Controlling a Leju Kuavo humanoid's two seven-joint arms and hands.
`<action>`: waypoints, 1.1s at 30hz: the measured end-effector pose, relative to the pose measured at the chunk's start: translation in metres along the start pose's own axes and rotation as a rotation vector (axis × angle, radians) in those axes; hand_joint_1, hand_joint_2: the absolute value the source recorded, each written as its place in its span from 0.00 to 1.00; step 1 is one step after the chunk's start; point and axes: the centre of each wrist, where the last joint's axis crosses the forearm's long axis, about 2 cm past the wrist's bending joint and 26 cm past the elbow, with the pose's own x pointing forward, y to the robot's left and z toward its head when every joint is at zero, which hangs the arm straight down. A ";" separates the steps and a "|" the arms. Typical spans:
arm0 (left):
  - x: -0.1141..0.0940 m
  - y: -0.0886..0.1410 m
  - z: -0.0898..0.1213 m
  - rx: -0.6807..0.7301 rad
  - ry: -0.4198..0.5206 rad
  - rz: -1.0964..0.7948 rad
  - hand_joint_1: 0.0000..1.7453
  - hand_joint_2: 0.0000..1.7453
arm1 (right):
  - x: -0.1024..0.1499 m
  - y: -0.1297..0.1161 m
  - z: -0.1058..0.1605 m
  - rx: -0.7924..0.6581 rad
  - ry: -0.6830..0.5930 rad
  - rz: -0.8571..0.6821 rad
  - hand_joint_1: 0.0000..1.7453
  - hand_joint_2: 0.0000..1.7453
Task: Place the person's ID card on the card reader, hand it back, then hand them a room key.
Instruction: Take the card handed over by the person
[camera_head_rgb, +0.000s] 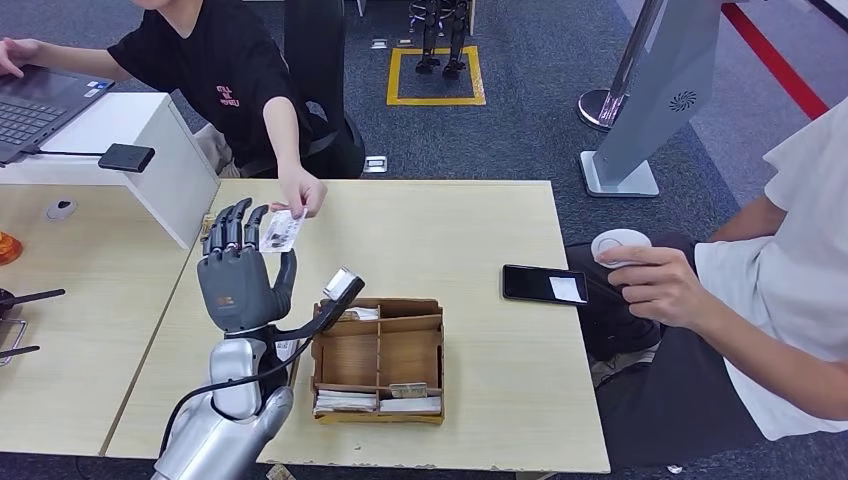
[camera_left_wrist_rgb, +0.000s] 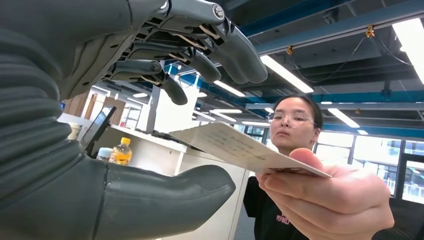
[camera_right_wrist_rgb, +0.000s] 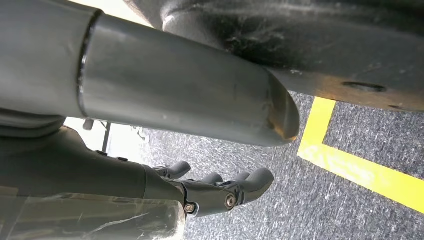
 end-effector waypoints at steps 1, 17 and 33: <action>-0.001 0.000 0.000 -0.001 -0.002 -0.003 0.45 1.00 | 0.000 0.000 0.000 0.000 0.000 0.001 0.00 0.00; -0.011 -0.002 0.001 -0.002 -0.016 -0.034 1.00 1.00 | 0.001 0.000 0.000 -0.002 -0.002 0.010 0.00 0.00; -0.011 0.005 0.011 0.013 -0.029 -0.019 1.00 1.00 | 0.001 0.000 0.000 -0.004 -0.004 0.006 0.00 0.00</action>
